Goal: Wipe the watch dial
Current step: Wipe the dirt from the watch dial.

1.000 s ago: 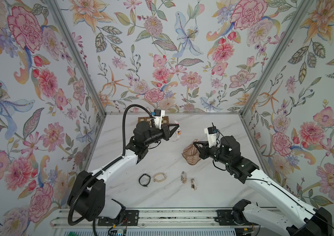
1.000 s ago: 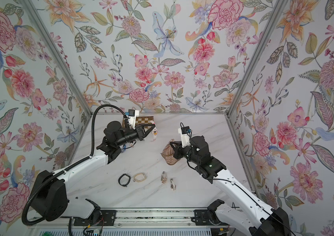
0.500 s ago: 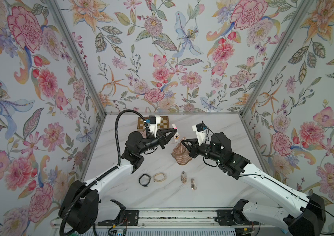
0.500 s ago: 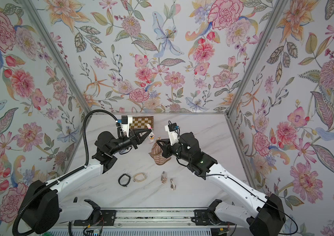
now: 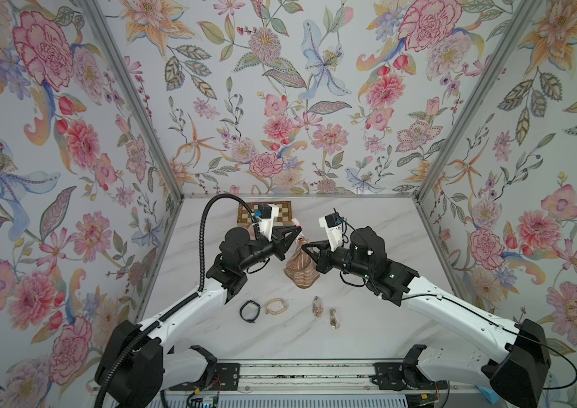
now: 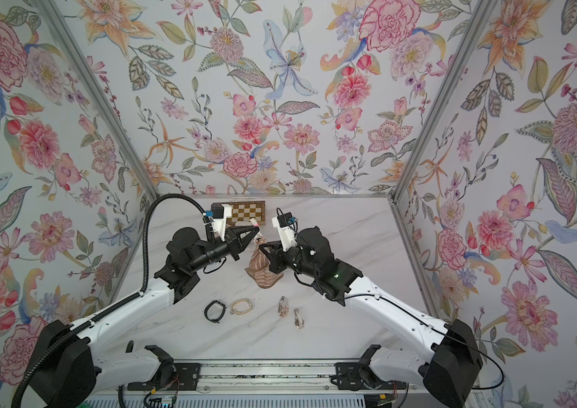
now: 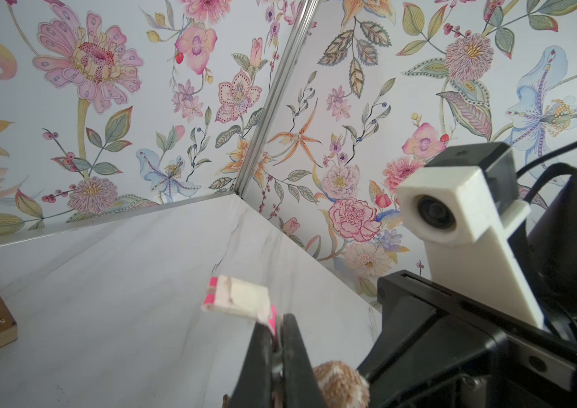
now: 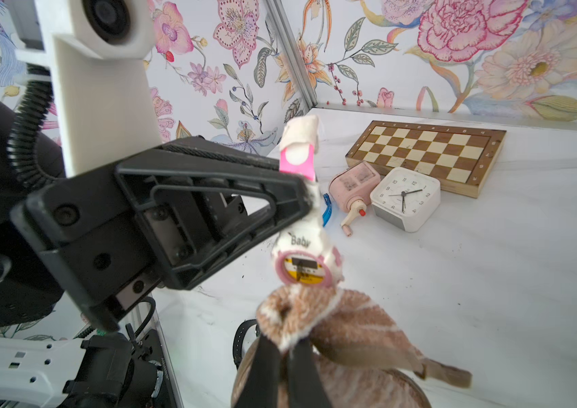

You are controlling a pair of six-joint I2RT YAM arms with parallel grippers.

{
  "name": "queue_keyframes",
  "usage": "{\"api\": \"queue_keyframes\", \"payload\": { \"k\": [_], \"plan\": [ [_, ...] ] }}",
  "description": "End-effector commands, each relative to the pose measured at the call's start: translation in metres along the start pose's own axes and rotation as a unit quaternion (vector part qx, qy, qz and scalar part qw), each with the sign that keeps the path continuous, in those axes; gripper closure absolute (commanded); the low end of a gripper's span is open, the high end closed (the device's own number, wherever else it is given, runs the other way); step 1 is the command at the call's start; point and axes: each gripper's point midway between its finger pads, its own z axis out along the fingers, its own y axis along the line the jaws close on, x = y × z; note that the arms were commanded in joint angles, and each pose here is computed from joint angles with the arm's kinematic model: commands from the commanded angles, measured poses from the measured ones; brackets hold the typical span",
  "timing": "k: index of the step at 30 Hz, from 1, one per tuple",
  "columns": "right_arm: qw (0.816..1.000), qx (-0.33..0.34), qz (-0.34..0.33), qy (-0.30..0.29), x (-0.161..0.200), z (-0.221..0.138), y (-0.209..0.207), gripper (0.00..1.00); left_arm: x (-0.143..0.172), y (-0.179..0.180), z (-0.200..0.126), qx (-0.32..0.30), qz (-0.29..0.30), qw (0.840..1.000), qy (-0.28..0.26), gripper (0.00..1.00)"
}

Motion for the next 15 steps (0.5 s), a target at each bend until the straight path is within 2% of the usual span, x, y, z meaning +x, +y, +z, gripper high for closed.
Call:
{"api": "queue_keyframes", "payload": {
  "k": [1, 8, 15],
  "plan": [
    [0.999, -0.015, -0.005, -0.035, -0.024, 0.001, 0.011, 1.0, -0.01, -0.01, -0.003, 0.004, 0.015, 1.0, -0.008, 1.0],
    [1.0, -0.006, -0.006, -0.03, -0.023, 0.012, 0.003, 1.0, -0.007, -0.021, -0.006, 0.035, 0.003, 0.999, 0.003, 1.0],
    [1.0, 0.015, 0.005, -0.025, -0.017, 0.017, -0.015, 1.0, -0.005, -0.043, -0.009, 0.1, -0.008, 0.995, 0.007, 1.0]
  ]
}}
